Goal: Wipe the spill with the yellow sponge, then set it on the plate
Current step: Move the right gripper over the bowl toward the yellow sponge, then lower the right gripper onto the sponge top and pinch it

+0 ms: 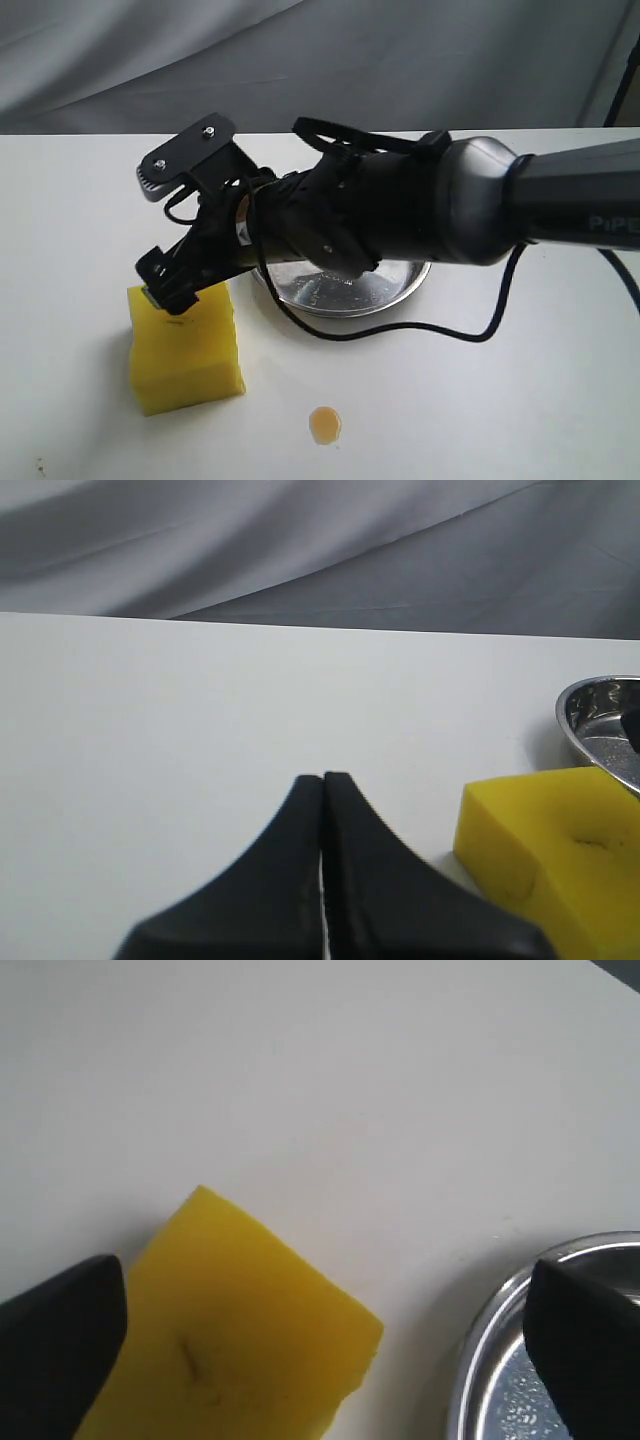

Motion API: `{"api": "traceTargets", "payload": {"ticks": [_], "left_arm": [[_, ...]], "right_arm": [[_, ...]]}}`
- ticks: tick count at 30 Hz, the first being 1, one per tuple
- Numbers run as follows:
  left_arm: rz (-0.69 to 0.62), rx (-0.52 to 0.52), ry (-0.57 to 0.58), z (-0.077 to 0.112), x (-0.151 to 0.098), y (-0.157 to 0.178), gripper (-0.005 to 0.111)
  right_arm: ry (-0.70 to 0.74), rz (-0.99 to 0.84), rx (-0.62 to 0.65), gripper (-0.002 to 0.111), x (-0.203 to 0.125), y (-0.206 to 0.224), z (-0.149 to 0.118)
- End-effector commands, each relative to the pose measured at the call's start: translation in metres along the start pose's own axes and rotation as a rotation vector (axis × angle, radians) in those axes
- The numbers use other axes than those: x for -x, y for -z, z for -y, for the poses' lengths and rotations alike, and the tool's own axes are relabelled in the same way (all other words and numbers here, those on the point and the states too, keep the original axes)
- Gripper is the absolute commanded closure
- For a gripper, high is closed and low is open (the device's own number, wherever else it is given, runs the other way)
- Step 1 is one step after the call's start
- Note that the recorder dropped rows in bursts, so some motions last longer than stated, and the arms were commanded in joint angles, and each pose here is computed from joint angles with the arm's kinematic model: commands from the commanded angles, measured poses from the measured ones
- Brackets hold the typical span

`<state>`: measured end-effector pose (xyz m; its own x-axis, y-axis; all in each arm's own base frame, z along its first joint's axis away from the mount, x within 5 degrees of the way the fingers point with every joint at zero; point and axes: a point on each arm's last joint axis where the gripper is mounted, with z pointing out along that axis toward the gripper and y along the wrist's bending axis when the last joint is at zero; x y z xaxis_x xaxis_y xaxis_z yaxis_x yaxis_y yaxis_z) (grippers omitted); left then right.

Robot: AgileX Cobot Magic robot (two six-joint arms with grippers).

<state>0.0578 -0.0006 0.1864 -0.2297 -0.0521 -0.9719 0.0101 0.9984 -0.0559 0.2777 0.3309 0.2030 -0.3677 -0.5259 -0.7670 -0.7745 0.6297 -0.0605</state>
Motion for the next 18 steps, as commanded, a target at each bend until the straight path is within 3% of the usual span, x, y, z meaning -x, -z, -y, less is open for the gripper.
{"api": "traceTargets", "payload": {"ticks": [1,8,18], "left_arm": [[0.008,0.001,0.002,0.0,0.0,0.0,0.107],[0.008,0.001,0.002,0.0,0.0,0.0,0.107],[0.008,0.001,0.002,0.0,0.0,0.0,0.107]], "right_arm": [[0.043,0.023,0.029,0.003,0.005,0.0,-0.016],[0.076,-0.005,0.067,0.003,-0.004,-0.009,-0.037],[0.077,-0.059,0.072,0.003,-0.02,-0.027,-0.041]]}}
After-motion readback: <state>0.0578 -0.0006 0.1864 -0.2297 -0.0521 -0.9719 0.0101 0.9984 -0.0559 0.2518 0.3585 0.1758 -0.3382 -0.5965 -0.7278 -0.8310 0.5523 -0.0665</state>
